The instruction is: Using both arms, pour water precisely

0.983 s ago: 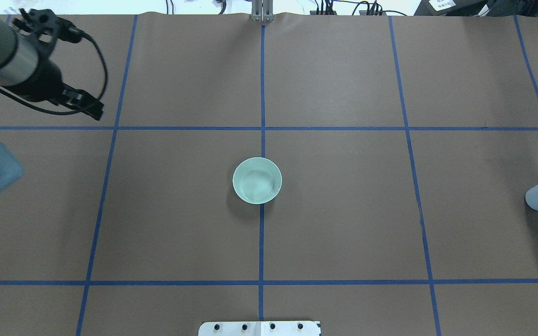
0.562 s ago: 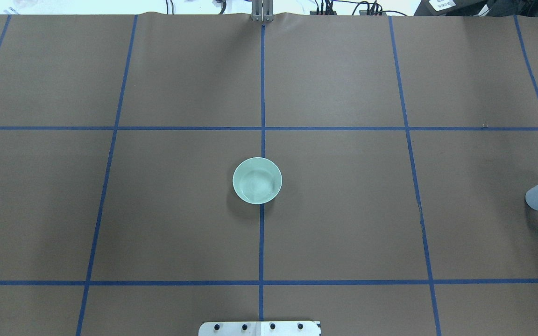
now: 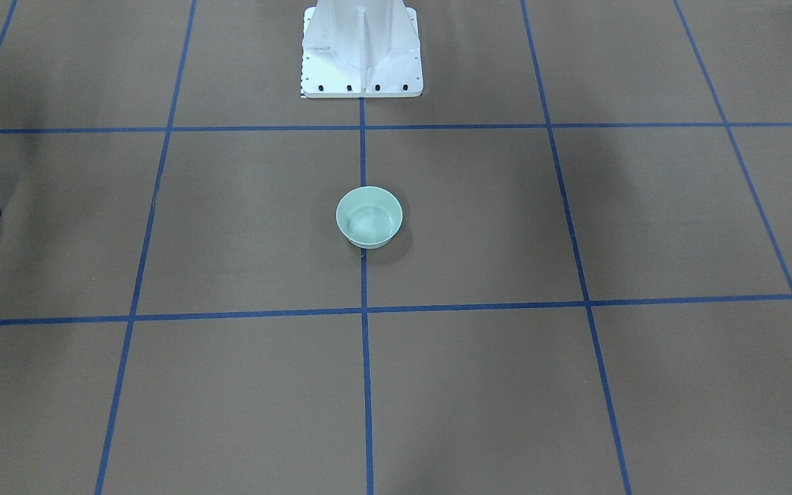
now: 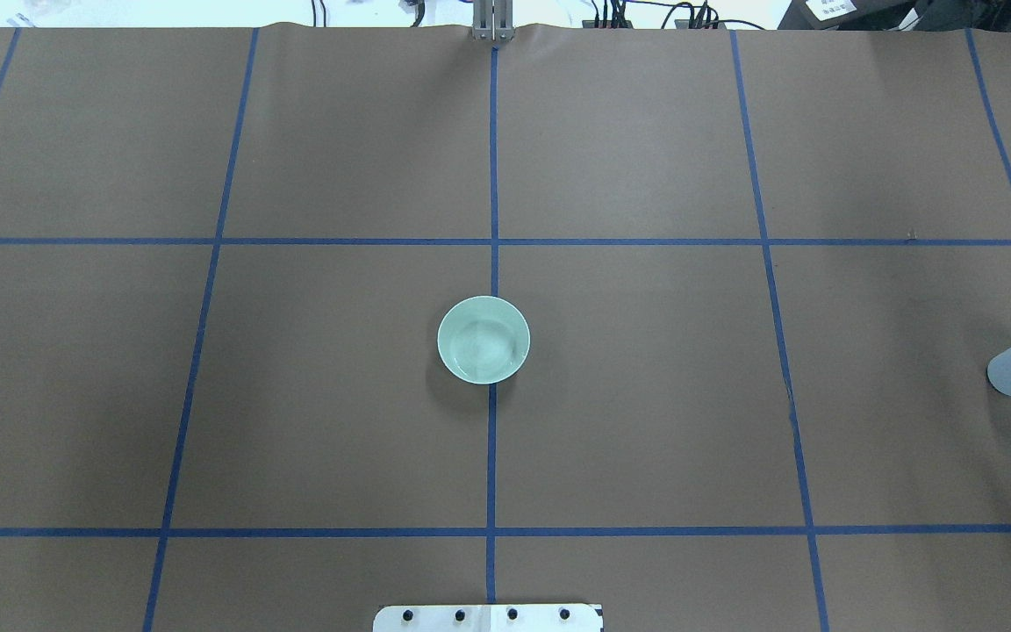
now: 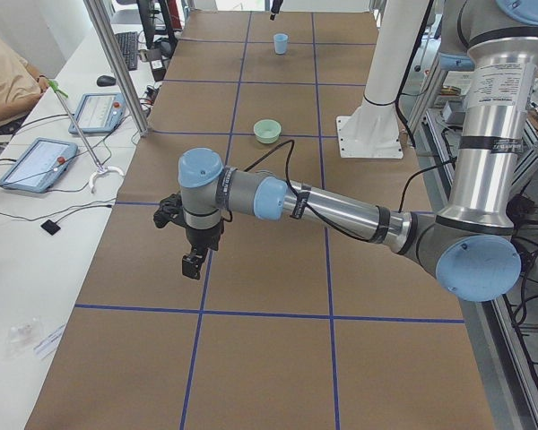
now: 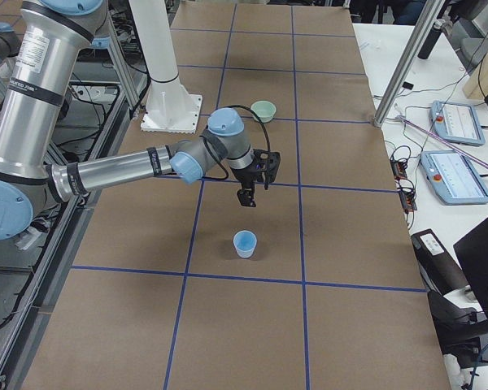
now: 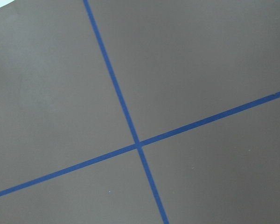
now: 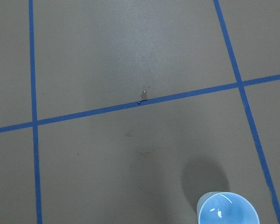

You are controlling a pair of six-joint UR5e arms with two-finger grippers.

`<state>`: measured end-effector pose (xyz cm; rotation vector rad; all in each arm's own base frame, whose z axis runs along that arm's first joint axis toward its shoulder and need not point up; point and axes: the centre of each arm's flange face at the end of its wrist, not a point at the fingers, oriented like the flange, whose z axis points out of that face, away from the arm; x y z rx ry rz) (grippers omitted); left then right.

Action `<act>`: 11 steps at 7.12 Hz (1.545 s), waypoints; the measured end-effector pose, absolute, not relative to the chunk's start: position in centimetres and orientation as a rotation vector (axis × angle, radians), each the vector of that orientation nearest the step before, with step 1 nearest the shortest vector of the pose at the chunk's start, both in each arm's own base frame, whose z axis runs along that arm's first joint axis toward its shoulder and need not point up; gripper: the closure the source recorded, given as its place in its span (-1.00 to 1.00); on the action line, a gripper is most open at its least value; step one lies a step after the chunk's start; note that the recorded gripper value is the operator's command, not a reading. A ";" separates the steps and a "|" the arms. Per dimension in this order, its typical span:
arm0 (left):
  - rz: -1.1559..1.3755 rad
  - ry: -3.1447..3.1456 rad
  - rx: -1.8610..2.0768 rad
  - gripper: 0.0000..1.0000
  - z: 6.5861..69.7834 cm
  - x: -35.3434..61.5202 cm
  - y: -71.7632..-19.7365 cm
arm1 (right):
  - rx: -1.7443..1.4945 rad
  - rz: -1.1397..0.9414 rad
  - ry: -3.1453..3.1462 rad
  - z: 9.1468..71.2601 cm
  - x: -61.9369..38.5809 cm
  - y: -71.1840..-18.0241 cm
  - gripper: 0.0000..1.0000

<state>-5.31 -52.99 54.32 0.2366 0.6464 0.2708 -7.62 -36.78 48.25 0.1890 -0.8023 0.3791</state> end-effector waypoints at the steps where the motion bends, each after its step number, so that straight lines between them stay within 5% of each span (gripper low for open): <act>1: 0.268 0.648 0.234 -1.00 54.6 -5.5 -52.7 | 0.207 0.430 -0.780 48.9 -8.4 -35.0 -1.00; 11: 0.274 0.650 0.251 -1.00 55.8 -5.5 -51.5 | 0.602 0.848 -0.382 59.1 -21.4 -26.0 -1.00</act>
